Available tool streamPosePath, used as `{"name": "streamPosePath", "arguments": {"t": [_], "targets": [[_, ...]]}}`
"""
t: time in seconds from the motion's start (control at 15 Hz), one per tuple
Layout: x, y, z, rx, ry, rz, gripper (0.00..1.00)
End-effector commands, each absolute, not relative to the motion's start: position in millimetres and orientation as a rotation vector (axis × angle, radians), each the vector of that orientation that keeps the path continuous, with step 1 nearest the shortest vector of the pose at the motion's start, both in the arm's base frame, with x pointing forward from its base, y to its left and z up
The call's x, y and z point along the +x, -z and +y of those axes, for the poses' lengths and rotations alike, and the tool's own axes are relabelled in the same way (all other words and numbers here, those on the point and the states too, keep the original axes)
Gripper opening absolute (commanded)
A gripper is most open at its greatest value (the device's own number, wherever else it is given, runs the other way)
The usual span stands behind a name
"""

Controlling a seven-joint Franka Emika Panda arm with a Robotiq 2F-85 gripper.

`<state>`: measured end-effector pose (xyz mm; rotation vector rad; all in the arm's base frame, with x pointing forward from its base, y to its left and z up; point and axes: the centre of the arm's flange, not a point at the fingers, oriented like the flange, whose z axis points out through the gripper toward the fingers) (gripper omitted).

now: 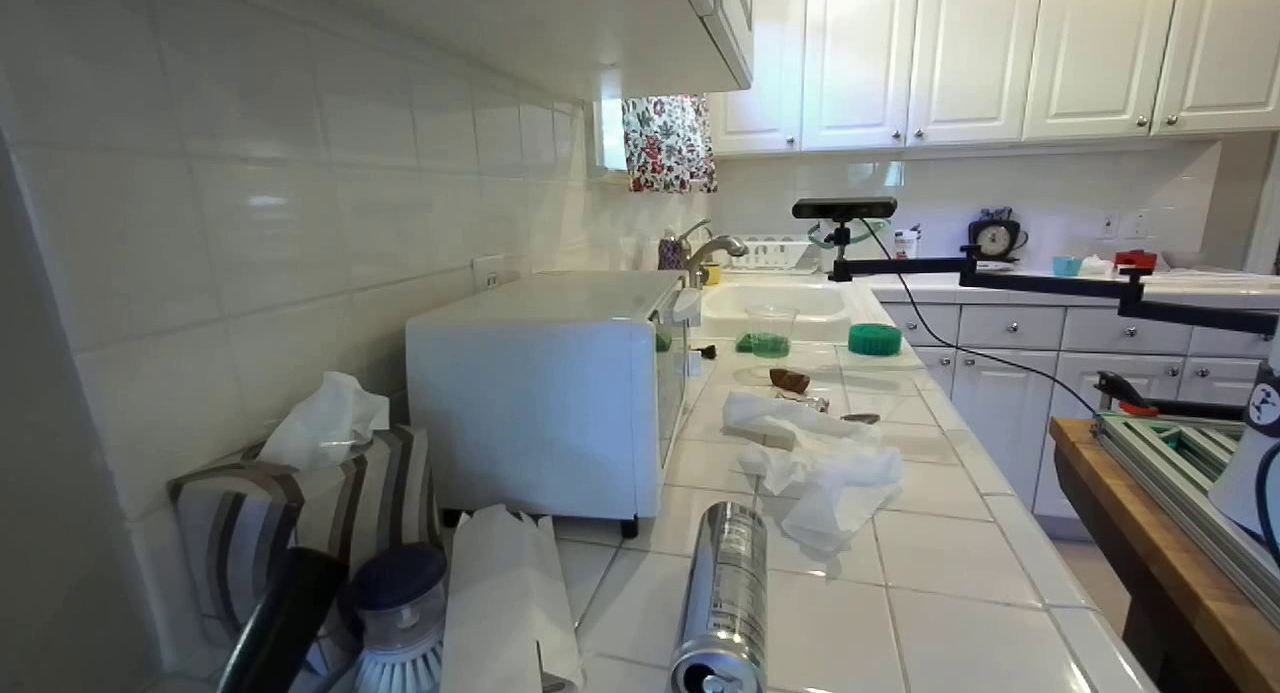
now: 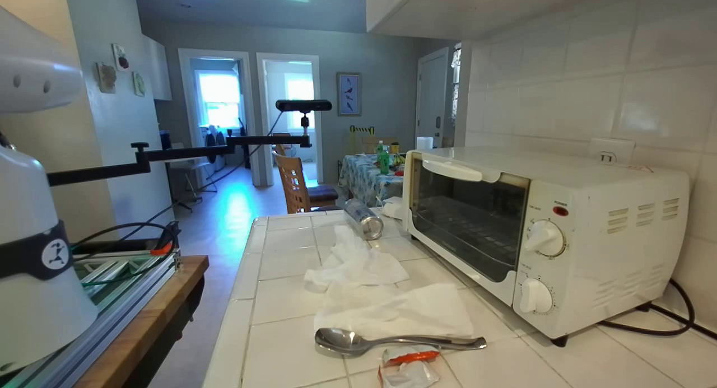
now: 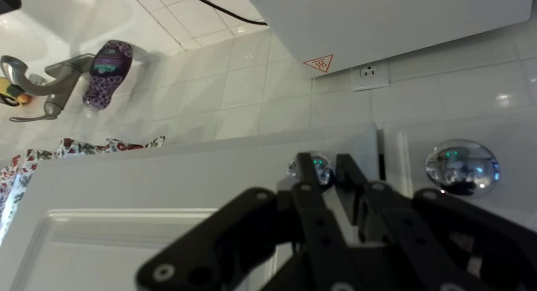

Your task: Open the right door of the cabinet above the toaster oven.

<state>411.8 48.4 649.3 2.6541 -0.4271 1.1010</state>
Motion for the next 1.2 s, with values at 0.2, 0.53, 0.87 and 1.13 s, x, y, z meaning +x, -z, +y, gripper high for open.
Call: {"name": "streamPosePath", "arguments": {"t": [0.2, 0.53, 0.87, 1.13], "targets": [[426.1, -642.8, 38.9, 2.616, -1.13, -0.462, 0.34], [427.6, -642.4, 39.6, 2.6, -1.129, -0.511, 0.19], [418.7, -644.6, 40.8, 2.599, -1.119, -0.551, 0.12], [404.6, -642.8, 40.3, 2.602, -1.1, -0.57, 0.12]]}}
